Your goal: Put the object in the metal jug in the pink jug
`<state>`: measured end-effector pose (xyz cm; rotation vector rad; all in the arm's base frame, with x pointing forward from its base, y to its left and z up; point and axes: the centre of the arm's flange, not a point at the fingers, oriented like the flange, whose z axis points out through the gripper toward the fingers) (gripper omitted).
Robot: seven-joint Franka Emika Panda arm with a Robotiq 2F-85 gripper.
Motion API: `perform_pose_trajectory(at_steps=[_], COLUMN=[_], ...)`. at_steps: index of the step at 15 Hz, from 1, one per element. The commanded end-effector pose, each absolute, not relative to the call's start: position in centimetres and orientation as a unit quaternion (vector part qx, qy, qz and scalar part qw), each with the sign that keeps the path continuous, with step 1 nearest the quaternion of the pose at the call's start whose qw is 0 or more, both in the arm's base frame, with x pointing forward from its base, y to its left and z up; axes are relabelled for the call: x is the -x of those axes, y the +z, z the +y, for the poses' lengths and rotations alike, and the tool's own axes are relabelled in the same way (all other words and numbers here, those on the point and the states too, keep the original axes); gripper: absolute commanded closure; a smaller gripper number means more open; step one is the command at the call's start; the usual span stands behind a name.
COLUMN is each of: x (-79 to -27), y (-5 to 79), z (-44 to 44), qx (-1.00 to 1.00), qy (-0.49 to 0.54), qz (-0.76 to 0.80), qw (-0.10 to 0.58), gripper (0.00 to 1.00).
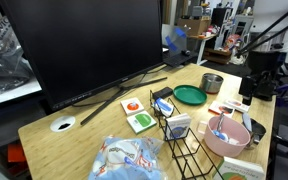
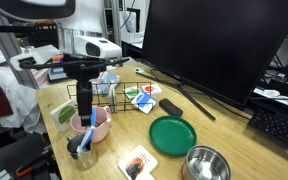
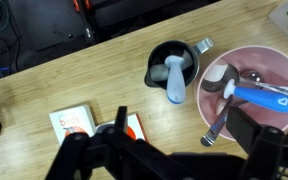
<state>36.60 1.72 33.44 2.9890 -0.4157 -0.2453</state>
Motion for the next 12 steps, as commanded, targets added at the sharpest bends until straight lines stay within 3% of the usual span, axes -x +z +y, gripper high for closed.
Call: perform_pose_trajectory(at_steps=[1, 12], x=[-37.0, -38.4], y=[31.3, 26.2], z=[1.5, 0.7], qx=[-0.983, -0.976], qy=[-0.096, -0.076], qz=[-0.155, -0.205], qw=[0.038, 0.017], gripper=[0.00, 0.00])
